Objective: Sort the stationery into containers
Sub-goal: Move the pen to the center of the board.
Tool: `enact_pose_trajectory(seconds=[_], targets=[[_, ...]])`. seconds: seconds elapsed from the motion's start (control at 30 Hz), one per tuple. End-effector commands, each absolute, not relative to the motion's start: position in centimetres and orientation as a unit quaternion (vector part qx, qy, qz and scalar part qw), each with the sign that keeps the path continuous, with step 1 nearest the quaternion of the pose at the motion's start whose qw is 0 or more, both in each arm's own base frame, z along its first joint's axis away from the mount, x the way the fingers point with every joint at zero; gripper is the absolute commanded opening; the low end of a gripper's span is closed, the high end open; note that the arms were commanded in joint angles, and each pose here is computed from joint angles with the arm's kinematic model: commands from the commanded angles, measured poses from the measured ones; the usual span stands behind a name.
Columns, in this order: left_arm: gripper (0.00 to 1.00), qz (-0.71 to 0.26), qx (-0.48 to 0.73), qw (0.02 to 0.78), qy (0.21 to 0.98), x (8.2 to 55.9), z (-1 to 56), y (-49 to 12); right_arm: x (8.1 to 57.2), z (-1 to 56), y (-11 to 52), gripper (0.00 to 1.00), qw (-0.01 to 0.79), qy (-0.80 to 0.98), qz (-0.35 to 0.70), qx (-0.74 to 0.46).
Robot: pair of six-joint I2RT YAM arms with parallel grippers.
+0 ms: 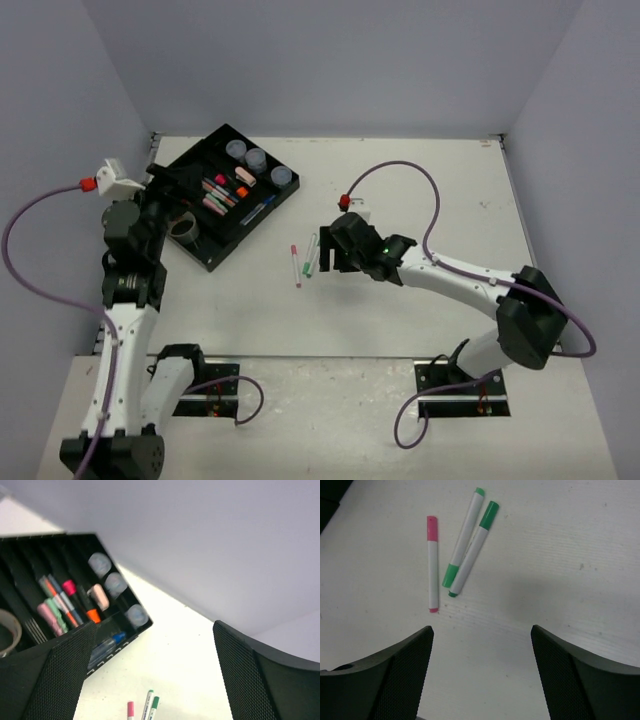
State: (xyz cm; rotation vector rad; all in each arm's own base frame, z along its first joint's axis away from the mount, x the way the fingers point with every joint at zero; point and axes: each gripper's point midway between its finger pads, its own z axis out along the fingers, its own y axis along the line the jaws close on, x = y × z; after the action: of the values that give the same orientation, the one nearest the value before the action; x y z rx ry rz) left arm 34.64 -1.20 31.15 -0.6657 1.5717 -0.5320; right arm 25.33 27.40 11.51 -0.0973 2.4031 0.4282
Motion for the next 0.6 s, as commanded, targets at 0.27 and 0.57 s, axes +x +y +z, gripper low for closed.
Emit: enact_pose_trajectory(seconds=[0.27, 0.57], targets=[[1.0, -0.17, -0.109, 0.605, 0.77, 26.1, 29.0, -3.4, 29.9, 6.8, 31.9, 0.5, 0.277, 0.958, 0.073, 0.025], [1.0, -0.153, -0.096, 0.565, 0.805, 26.7, 24.1, -3.3, 30.8, 5.0, 33.5, 0.45, 0.261, 0.962, 0.068, 0.026]])
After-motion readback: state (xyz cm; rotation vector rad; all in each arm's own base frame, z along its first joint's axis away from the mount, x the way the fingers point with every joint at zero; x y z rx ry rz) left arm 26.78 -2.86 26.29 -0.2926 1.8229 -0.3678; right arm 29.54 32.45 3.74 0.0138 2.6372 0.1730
